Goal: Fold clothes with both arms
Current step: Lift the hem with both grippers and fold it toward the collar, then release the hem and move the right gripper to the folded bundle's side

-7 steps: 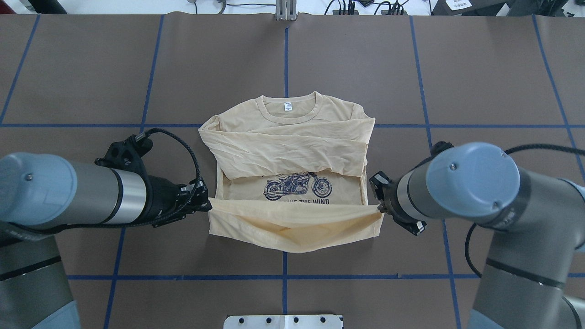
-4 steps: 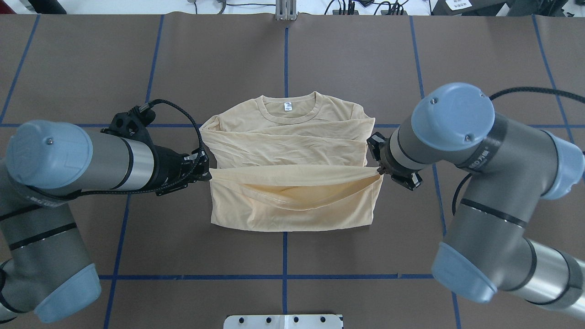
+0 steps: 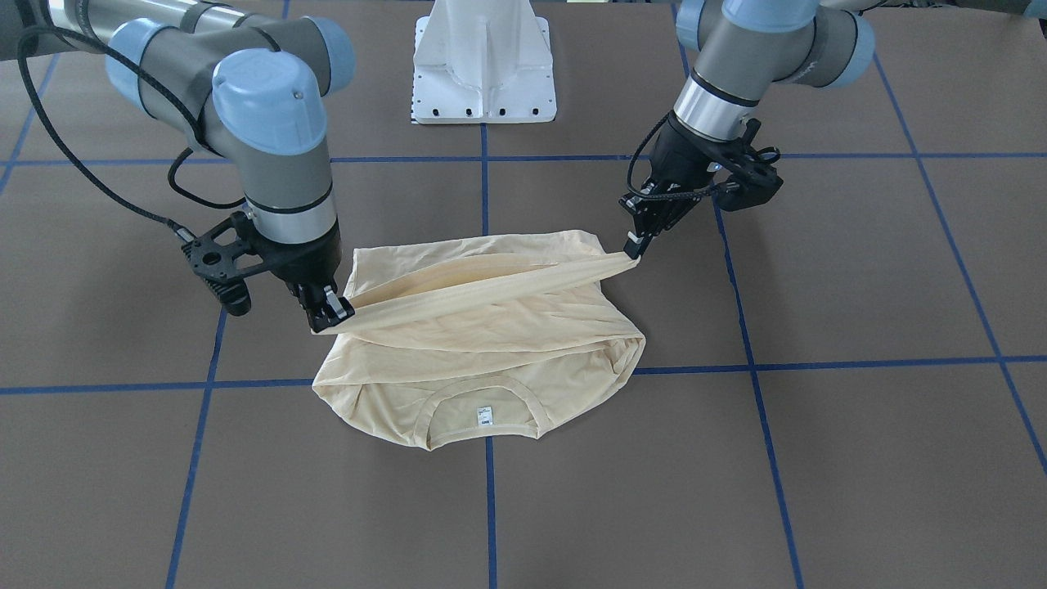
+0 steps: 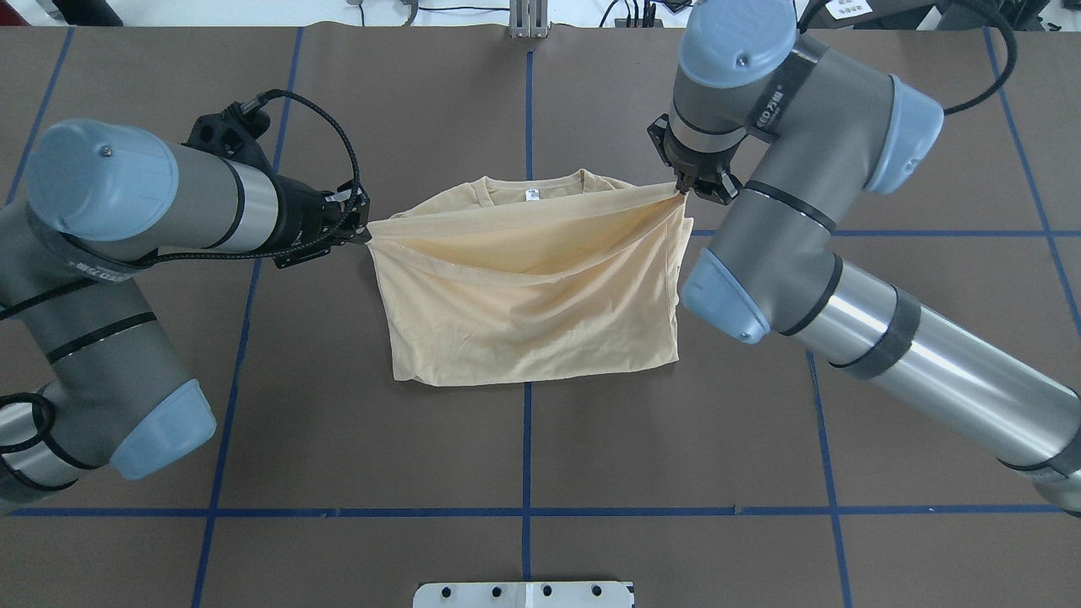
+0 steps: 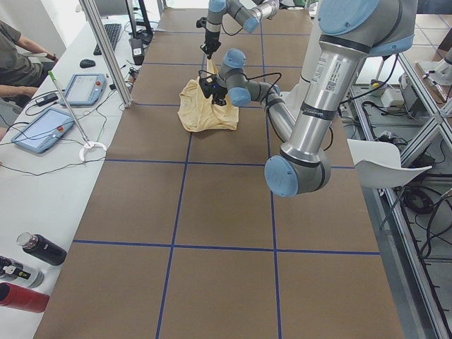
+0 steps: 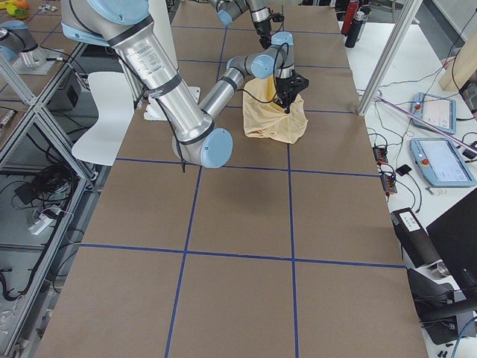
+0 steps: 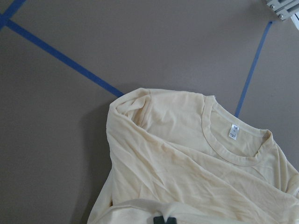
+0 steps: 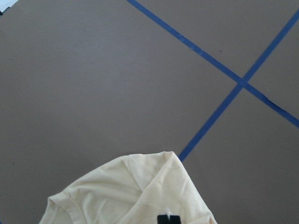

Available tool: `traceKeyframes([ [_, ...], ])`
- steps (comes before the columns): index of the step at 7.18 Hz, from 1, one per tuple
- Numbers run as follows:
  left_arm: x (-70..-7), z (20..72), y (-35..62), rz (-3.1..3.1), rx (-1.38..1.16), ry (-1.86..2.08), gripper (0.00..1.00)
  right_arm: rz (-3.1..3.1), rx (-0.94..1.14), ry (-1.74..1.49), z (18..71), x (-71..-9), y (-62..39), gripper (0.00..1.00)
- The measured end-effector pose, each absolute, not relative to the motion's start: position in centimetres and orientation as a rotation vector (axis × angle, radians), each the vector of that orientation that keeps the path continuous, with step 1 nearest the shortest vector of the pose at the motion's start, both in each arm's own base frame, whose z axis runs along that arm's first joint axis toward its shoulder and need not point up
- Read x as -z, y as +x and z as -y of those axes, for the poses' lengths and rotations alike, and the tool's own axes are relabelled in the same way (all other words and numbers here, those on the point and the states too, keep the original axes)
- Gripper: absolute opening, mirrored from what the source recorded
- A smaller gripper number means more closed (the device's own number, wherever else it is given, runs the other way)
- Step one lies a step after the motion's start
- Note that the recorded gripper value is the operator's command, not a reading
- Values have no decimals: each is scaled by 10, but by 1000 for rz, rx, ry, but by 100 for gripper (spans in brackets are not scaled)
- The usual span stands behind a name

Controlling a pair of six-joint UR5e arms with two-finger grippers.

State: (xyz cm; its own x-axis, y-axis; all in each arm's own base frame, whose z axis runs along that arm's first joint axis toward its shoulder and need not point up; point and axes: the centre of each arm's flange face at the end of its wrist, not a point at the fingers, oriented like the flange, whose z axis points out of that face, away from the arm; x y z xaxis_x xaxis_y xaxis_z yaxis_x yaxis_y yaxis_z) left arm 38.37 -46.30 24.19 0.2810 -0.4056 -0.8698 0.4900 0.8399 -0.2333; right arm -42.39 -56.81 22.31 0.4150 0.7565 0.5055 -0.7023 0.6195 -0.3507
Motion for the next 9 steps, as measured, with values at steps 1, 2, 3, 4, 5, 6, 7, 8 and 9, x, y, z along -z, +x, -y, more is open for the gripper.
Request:
traceKeyframes([
  [1, -247, 482, 394, -1118, 605, 97, 0, 689, -916, -80, 590, -234, -435, 0],
  [2, -254, 499, 406, -1109, 610, 103, 0, 695, -911, -74, 604, -248, -445, 0],
  [3, -266, 513, 417, -1111, 612, 108, 0, 696, -907, -72, 611, -259, -453, 0],
  [4, -278, 524, 426, -1114, 615, 113, 0, 689, -904, -73, 616, -266, -459, 0],
  [5, -284, 536, 434, -1110, 622, 116, 0, 682, -904, -74, 623, -270, -466, 0],
  [6, -285, 549, 442, -1103, 632, 119, 0, 682, -903, -71, 630, -275, -473, 0],
  [7, -287, 559, 445, -1100, 643, 128, 0, 682, -903, -69, 635, -281, -478, 0],
  [8, -290, 566, 447, -1102, 655, 147, 0, 681, -902, -68, 637, -285, -480, 1],
  [9, -293, 572, 447, -1102, 668, 172, 1, 681, -902, -68, 639, -286, -481, 9],
])
